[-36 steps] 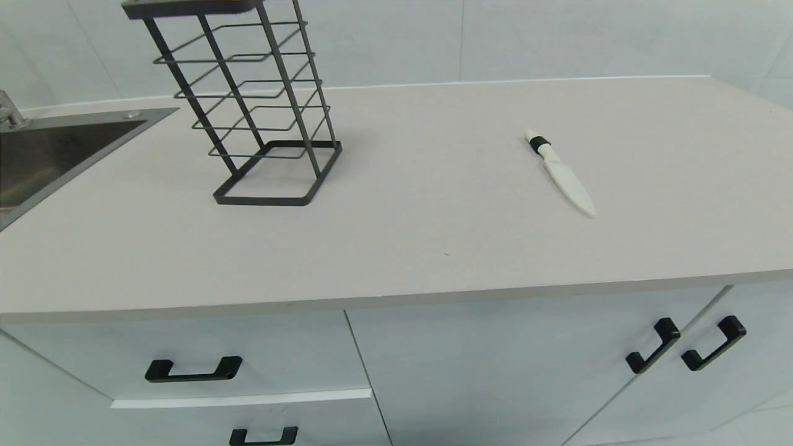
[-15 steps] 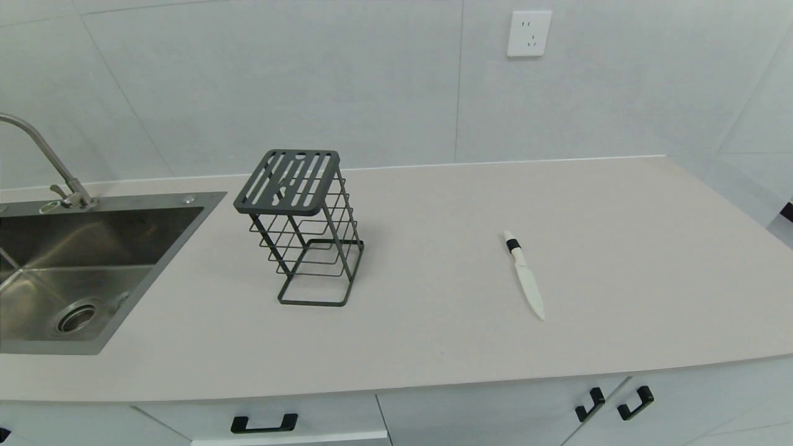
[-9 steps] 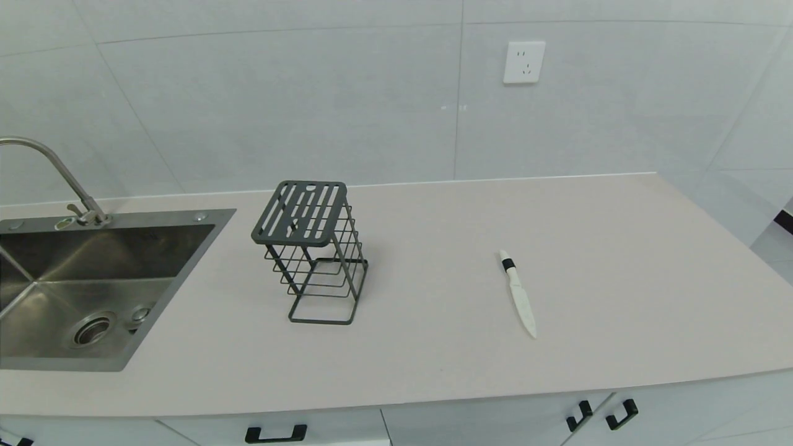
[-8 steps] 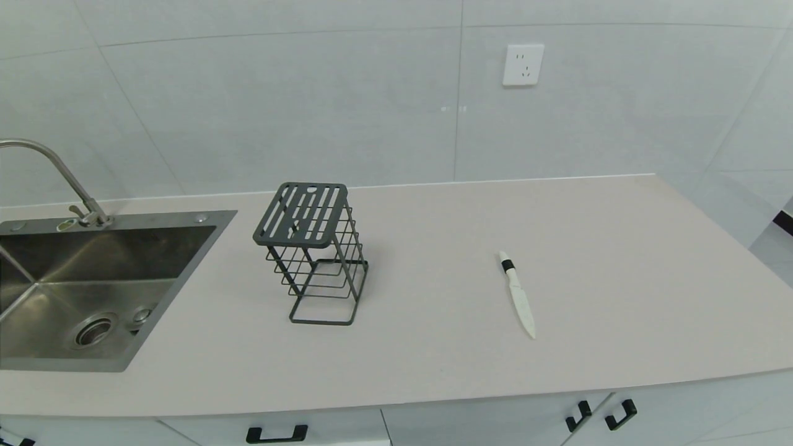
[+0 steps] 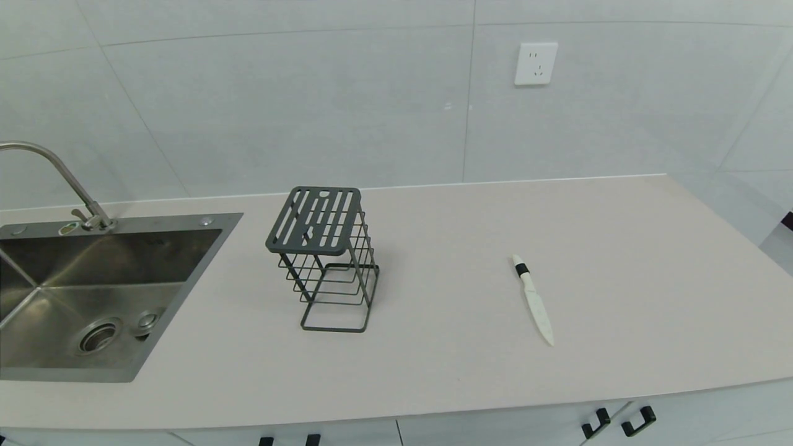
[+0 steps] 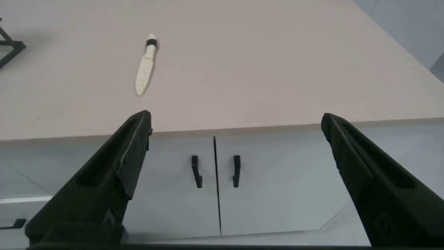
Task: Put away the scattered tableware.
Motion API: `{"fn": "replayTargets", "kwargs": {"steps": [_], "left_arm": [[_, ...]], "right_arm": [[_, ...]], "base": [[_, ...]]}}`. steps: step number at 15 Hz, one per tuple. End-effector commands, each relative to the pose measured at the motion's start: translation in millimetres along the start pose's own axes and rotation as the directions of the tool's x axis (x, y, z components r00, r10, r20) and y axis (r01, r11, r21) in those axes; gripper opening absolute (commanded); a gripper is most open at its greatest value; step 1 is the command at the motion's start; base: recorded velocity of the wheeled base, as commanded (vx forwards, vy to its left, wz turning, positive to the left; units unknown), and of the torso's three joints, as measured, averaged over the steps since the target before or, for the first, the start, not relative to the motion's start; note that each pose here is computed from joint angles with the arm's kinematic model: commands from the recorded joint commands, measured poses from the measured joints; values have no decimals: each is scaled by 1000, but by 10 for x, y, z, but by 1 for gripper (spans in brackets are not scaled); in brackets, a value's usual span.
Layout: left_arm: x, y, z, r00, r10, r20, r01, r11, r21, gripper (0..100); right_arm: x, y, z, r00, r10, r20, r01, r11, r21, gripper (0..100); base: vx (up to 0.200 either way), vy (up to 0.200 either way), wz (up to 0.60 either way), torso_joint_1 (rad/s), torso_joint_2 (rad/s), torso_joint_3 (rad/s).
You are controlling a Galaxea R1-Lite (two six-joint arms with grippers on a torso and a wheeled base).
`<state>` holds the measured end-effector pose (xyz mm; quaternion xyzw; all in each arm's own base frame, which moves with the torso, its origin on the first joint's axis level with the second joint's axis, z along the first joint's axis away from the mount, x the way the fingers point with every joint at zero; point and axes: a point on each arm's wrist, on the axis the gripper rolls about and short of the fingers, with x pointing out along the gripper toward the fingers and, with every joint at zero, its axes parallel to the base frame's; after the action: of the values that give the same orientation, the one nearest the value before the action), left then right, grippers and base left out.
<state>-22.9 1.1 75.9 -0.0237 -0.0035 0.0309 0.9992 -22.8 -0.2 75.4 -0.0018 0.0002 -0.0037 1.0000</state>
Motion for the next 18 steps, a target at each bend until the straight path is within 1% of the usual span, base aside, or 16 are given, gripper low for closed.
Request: {"fn": "replayTargets", "kwargs": {"steps": [1, 5, 18], "left_arm": [[1, 0, 1, 1000, -1, -1, 1, 1000, 0, 100], [1, 0, 1, 1000, -1, -1, 1, 1000, -2, 100], [1, 0, 1, 1000, -1, -1, 1, 1000, -2, 100]], "right_arm": [[0, 0, 0, 1000, -2, 0, 2, 1000, -1, 100], [1, 1, 1, 1000, 0, -1, 0, 1000, -1, 100], [0, 1, 0, 1000, 0, 0, 0, 1000, -1, 100]], "base": [[200, 0, 0, -2, 2, 7], [200, 0, 0, 1, 5, 4], [0, 0, 0, 0, 0, 0]]}}
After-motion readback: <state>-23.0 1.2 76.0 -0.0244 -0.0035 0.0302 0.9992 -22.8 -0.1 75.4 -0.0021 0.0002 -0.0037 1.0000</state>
